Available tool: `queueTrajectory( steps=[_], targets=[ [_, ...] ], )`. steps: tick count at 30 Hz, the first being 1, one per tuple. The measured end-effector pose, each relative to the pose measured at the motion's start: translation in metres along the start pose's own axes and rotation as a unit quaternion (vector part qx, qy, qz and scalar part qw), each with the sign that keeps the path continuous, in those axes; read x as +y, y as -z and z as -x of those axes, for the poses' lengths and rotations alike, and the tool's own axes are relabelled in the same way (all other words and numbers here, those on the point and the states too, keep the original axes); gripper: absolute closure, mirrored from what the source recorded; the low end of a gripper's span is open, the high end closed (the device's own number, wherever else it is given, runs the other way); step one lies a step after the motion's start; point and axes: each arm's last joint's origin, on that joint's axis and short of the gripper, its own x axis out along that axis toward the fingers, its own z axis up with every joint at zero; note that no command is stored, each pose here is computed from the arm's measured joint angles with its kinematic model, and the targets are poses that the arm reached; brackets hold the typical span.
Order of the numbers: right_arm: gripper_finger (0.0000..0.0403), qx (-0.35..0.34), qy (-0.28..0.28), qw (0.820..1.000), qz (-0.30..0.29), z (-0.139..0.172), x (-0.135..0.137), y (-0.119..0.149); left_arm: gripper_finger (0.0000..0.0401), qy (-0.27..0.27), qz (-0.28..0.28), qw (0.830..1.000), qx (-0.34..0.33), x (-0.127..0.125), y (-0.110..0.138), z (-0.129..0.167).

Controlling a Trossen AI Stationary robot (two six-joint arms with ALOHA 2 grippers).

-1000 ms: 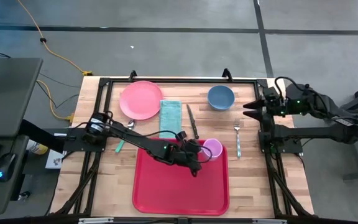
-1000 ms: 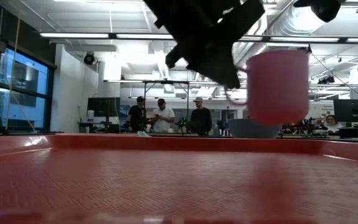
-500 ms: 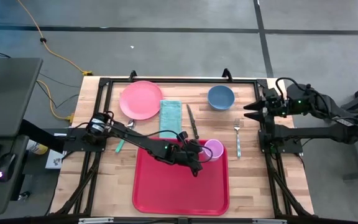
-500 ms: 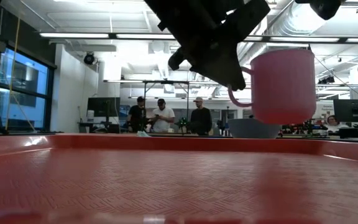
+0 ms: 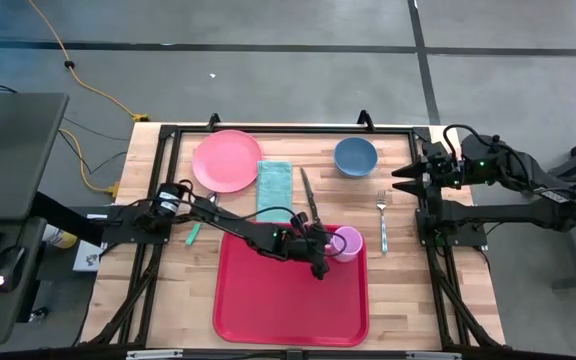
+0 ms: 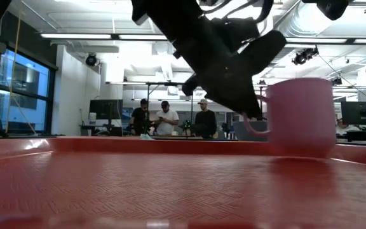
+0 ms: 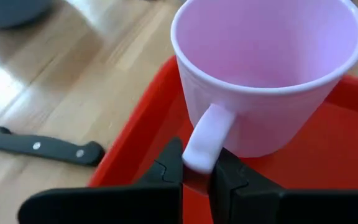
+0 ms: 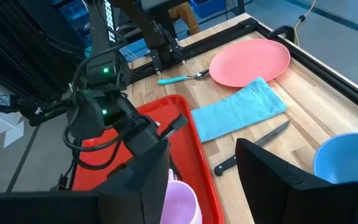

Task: Set up tray
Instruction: Put the pink mug on the top right of the red serving tray

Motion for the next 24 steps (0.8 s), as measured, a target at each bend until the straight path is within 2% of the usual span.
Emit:
queueTrajectory(
  steps=[8,12,16,24],
  targets=[
    [0.0238,0.002,0.001,1.0,0.002,-0.0001,-0.0001,0.0004,0.0337,0.017,-0.002,1.0,0.015,-0.0039,0.0088,-0.0096],
    [0.0238,0.004,0.001,1.0,0.009,0.0,-0.0002,0.0008,0.0324,0.024,-0.033,0.999,0.015,-0.0042,0.0083,-0.009],
    [0.0237,0.005,0.0,1.0,0.01,-0.0001,-0.0002,0.0009,0.0286,0.021,-0.081,0.996,0.01,-0.0036,0.0073,-0.0074],
    [0.0237,0.011,0.002,1.0,0.012,0.0,-0.0006,0.0021,0.0196,0.023,-0.104,0.994,-0.006,-0.0041,0.0022,-0.0051]
  ],
)
